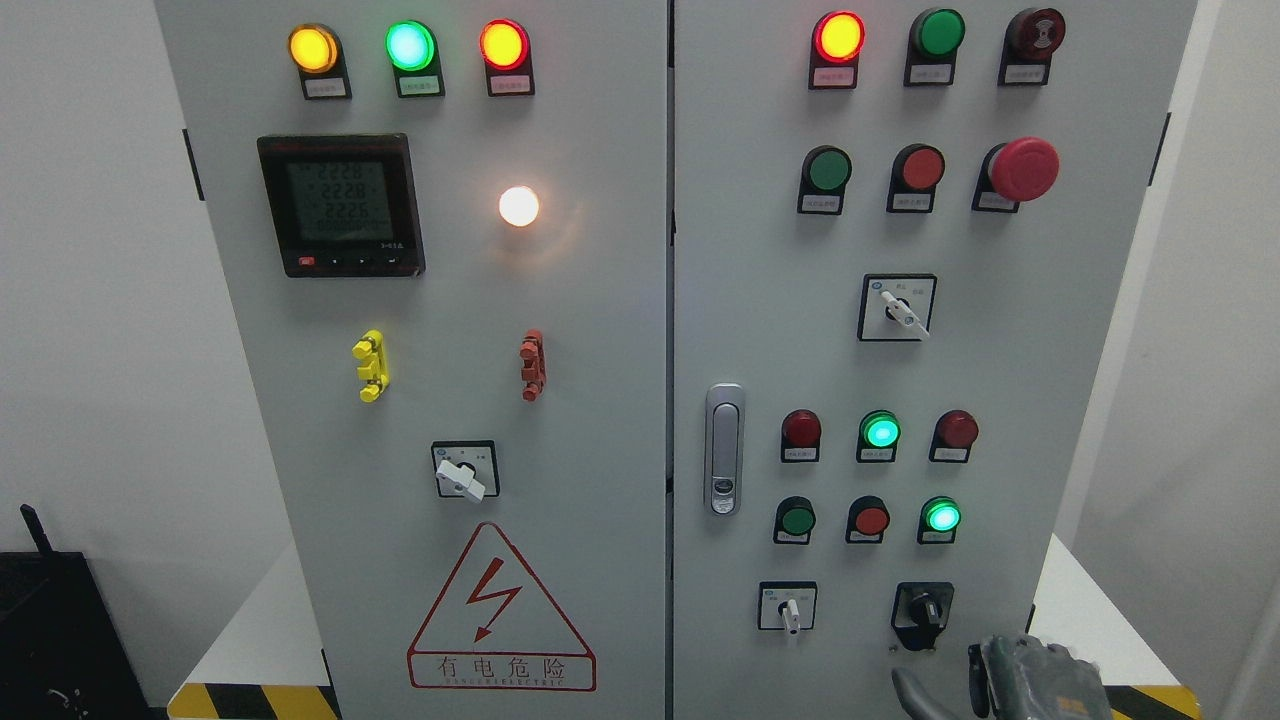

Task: Flip black knob to close circuit
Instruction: 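Raise the right hand toward the black rotary knob near the cabinet bottom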

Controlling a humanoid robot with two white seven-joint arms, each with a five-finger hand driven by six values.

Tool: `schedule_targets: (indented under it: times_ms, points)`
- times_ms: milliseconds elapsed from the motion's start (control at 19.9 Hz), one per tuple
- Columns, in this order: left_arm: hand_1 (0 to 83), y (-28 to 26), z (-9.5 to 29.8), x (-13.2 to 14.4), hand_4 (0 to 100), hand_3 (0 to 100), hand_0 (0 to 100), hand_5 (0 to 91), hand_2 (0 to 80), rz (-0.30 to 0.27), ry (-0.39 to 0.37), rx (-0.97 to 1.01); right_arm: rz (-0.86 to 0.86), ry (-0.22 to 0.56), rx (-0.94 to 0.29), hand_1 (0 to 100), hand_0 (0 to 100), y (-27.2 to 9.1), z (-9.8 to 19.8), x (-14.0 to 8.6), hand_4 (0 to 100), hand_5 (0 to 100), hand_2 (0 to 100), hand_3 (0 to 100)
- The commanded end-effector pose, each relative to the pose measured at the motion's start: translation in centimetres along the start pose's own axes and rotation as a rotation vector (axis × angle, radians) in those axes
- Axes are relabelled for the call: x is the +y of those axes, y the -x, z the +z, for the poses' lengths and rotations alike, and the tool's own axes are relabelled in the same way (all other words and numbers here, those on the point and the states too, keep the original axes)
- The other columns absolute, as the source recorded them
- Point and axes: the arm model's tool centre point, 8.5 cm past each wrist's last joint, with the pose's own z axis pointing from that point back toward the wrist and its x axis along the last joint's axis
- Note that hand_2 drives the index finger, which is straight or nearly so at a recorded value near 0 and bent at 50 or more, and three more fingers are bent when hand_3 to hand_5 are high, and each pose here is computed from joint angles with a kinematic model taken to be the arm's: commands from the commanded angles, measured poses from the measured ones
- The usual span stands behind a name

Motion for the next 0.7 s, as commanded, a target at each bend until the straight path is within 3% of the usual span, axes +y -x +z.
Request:
schedule_targets:
  times_ms: [0,653]
  points:
    - [55.6,0.0,0.0,0.01,0,0,12,0.0,0.0,0.0,-0.001,0.0,0.012,-0.023,0.025,5,0,0.71,-0.82,0.73,88,89,92,100]
    - [55.6,0.0,0.0,0.01,0,0,12,0.0,0.0,0.0,-0.001,0.0,0.016,-0.034,0.041,6,0,0.99,-1.56,1.5,88,90,92,100]
